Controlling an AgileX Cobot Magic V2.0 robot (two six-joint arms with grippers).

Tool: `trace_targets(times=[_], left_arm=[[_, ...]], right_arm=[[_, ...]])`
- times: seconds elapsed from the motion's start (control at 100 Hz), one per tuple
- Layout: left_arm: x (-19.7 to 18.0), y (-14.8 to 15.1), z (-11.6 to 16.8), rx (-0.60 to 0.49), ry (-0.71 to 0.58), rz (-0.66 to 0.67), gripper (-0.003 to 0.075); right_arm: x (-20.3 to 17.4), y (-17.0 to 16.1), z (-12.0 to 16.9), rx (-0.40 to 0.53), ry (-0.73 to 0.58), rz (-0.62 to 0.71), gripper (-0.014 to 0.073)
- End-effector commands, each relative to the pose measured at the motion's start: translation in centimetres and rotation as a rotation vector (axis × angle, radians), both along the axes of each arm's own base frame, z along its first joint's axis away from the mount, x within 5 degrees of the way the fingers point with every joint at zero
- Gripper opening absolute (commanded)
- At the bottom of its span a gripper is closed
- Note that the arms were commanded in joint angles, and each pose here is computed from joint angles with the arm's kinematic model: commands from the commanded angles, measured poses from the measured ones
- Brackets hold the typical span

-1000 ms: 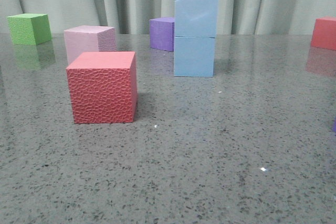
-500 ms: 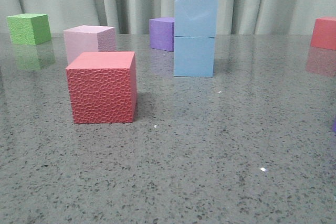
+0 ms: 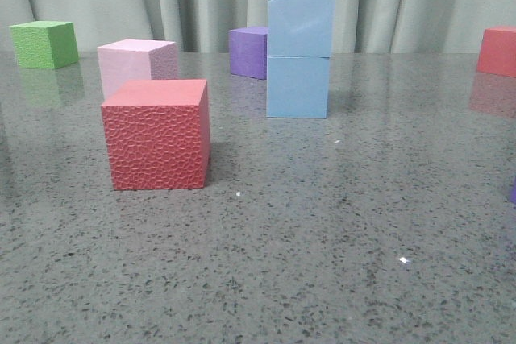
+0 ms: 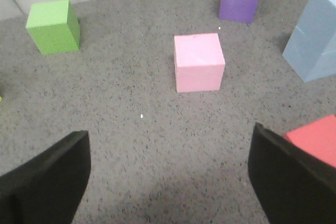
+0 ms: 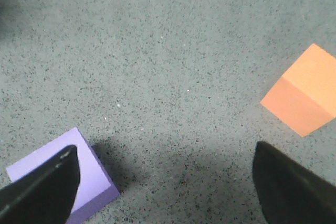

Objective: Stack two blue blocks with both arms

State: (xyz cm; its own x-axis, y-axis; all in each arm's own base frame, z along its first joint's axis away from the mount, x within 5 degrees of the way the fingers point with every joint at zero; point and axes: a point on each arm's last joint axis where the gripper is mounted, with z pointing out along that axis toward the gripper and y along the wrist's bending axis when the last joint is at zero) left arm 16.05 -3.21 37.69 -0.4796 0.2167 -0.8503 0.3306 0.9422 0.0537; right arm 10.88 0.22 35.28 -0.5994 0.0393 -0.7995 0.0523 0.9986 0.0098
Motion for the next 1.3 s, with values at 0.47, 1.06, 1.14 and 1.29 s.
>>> trace_targets(times=[0.47, 1.06, 1.14, 1.29], left_arm=[[-5.6, 0.7, -6.2, -0.15, -0.009, 0.098, 0.0584], [-6.2, 0.7, -8.4, -0.152, 0.034, 0.105, 0.0466], [-6.2, 0.7, -8.4, -0.152, 0.034, 0.105, 0.044], [-6.2, 0.7, -8.4, -0.152, 0.034, 0.105, 0.0376]], right_arm=[[-3.6, -0.6, -0.9, -0.002, -0.208, 0.015, 0.0654], [-5.5, -0.8, -2.6, 0.006, -0.279, 0.021, 0.0654], [-5.5, -0.8, -2.5, 0.007, -0.281, 0.021, 0.0654], [-5.5, -0.8, -2.5, 0.006, -0.289, 0.023, 0.0654]])
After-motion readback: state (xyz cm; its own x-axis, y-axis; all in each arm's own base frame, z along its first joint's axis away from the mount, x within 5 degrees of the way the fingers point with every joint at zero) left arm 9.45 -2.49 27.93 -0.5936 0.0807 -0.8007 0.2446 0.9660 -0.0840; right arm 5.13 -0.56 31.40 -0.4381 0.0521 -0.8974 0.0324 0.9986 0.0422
